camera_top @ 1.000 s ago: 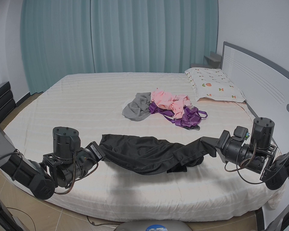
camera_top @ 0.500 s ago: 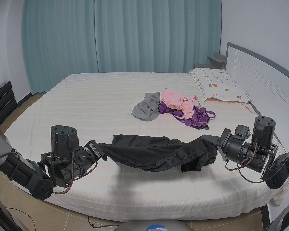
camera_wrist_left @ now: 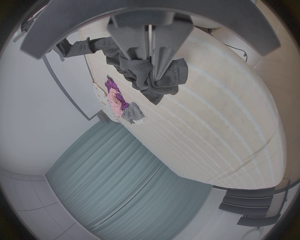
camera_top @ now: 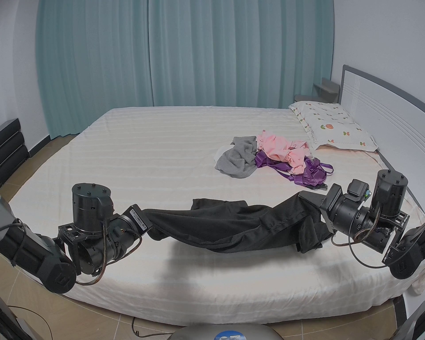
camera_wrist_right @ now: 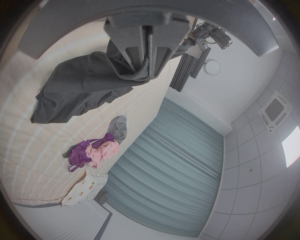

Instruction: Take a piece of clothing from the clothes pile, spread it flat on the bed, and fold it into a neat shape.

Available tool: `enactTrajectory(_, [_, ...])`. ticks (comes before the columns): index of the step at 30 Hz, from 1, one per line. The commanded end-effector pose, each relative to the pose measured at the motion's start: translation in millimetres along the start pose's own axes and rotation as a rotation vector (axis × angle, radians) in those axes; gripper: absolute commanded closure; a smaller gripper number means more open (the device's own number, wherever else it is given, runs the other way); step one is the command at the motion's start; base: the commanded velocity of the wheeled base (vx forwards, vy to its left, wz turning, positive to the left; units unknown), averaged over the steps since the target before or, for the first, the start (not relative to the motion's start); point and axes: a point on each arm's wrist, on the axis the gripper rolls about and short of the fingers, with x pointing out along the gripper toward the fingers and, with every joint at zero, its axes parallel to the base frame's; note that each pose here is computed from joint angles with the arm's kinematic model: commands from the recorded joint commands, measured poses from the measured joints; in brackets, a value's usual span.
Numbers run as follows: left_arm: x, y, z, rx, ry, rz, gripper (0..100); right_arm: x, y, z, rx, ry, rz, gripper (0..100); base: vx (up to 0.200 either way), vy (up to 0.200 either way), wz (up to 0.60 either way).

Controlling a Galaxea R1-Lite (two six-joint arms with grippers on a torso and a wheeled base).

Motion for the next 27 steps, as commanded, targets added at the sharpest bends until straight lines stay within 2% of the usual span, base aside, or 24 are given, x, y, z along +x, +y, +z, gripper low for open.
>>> enactTrajectory(1, [-0.3,-0.2,0.0,0.001,0.000,-0.001,100,1.3,-1.9,-1.5,0.001,0.007,-0.007,100,0.000,0.200,0.00])
enactTrajectory(25, [-1.7,1.4,-0.2,0.003,-0.001,0.006,100,-0.9,0.5,0.5,0.001,-0.003,0.003,100,0.000,0.200,0.00])
enactTrajectory(27, [-2.3,1.9,-0.4,0.005,-0.003,0.010,100,-1.5,1.1,0.9,-0.001,-0.005,0.006,100,0.000,0.000,0.00])
